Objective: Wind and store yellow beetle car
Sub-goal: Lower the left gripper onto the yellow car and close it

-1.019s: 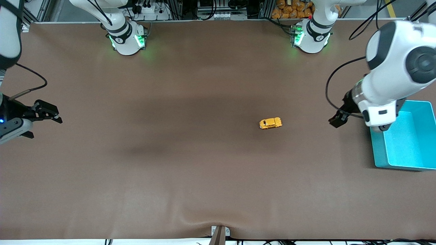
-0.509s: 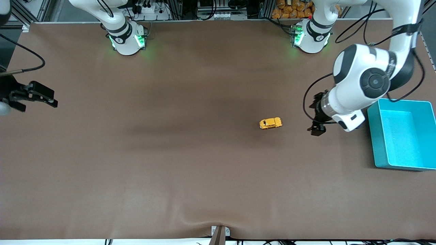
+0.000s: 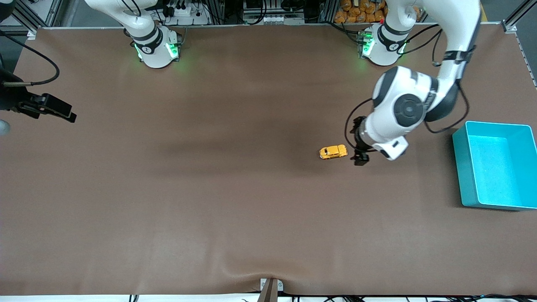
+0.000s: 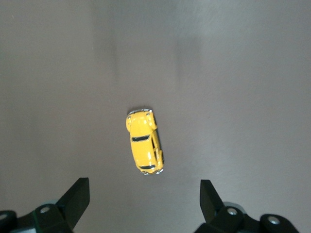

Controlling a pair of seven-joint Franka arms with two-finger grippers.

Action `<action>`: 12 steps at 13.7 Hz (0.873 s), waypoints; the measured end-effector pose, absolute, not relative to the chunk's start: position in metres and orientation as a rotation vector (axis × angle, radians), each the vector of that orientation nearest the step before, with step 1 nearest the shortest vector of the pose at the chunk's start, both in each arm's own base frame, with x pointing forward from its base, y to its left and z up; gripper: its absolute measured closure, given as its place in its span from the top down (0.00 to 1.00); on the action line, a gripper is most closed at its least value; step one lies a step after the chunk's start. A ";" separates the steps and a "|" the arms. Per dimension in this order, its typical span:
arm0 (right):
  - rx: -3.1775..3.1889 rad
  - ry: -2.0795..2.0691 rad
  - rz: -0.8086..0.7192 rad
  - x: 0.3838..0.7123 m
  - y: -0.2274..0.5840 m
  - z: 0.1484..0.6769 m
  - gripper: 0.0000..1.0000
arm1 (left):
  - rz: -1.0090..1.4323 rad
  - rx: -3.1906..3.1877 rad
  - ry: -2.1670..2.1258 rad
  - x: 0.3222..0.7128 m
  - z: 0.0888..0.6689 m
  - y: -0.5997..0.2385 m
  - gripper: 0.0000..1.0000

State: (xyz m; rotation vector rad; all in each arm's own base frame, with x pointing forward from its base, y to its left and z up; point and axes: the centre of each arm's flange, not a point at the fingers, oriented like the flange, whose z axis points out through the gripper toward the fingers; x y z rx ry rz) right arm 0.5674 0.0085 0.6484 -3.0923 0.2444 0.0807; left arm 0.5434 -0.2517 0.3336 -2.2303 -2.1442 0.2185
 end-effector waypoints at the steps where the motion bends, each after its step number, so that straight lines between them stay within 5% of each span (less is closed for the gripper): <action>1: -3.089 0.257 0.064 0.562 0.003 0.655 1.00 | 0.211 -2.220 -2.165 0.540 0.325 -0.256 1.00; 12: -3.078 0.316 0.052 0.522 -0.019 0.677 1.00 | 0.194 -2.189 -2.239 0.533 0.236 -0.283 1.00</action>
